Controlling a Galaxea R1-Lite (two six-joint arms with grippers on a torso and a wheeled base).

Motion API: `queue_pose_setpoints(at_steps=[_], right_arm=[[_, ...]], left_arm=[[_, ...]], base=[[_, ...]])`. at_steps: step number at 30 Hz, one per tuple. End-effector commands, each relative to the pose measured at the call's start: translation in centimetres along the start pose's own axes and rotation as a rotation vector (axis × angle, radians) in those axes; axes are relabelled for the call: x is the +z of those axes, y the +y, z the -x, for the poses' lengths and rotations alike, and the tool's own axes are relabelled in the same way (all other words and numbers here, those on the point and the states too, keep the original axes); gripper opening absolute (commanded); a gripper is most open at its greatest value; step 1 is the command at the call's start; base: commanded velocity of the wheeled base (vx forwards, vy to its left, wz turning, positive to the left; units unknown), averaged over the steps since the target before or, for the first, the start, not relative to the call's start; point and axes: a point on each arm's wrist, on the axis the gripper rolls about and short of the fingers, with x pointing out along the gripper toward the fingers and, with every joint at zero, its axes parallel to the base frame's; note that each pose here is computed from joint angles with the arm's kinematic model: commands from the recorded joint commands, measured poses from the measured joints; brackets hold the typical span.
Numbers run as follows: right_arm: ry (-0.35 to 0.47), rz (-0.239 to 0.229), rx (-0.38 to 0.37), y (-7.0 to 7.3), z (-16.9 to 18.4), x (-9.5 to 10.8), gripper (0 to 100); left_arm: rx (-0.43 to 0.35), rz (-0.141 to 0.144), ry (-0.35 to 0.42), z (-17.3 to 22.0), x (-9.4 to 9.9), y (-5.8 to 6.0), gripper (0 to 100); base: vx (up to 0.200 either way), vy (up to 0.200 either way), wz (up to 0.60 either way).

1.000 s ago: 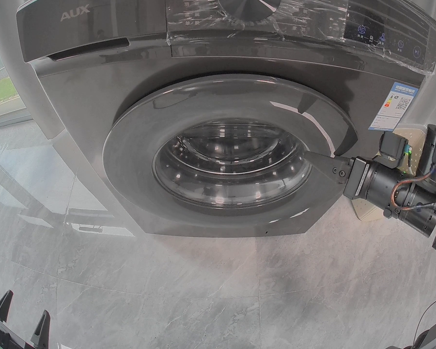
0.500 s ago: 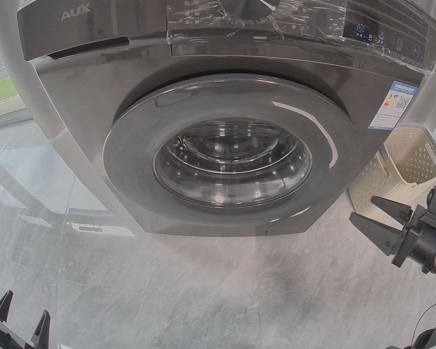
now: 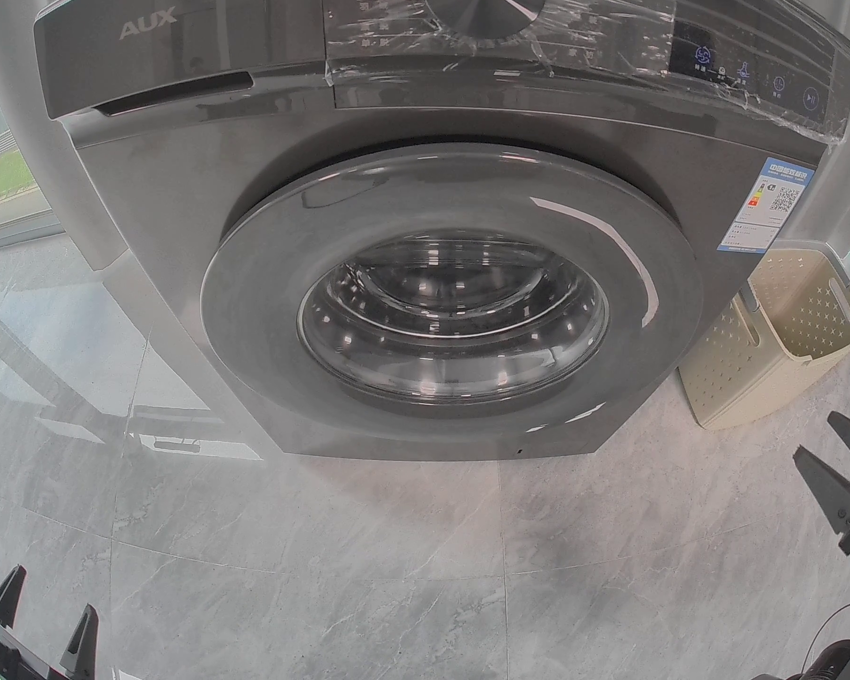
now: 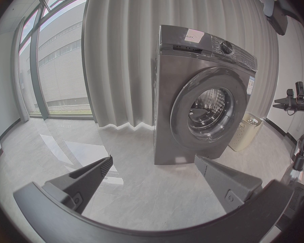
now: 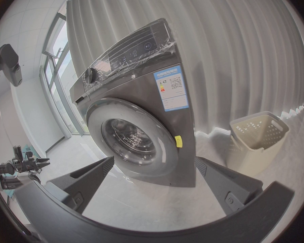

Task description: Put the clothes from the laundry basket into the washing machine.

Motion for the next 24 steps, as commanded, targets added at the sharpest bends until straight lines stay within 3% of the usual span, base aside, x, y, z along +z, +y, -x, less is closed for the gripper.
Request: queue_pose_setpoints(at_steps=[1,8,13,16,17,24], right_arm=[[-0.097,0.032,-0.061,0.0,3.6,0.1,100],[-0.155,0.061,-0.158,0.1,5.3,-0.4,100],[-0.172,0.102,-0.200,0.2,6.3,-2.0,100],[-0.171,0.114,-0.195,0.2,6.5,-2.4,100],[-0.168,0.136,-0.129,0.5,7.1,-4.0,100],[-0.054,0.119,-0.072,0.8,8.8,-7.2,100]], left_arm=[[0.000,0.001,0.001,0.0,-0.5,0.0,100],[0.000,0.001,0.003,0.0,-0.5,0.0,100],[0.000,0.001,0.003,0.0,-0.5,0.0,100],[0.000,0.001,0.003,0.0,-0.5,0.0,100],[0.000,0.004,0.003,0.0,-0.5,0.0,100],[0.001,0.007,0.001,0.0,-0.5,0.0,100]], base=[[0.000,0.000,0.00],[0.000,0.000,0.00],[0.000,0.000,0.00],[0.000,0.000,0.00],[0.000,0.000,0.00],[0.000,0.000,0.00]])
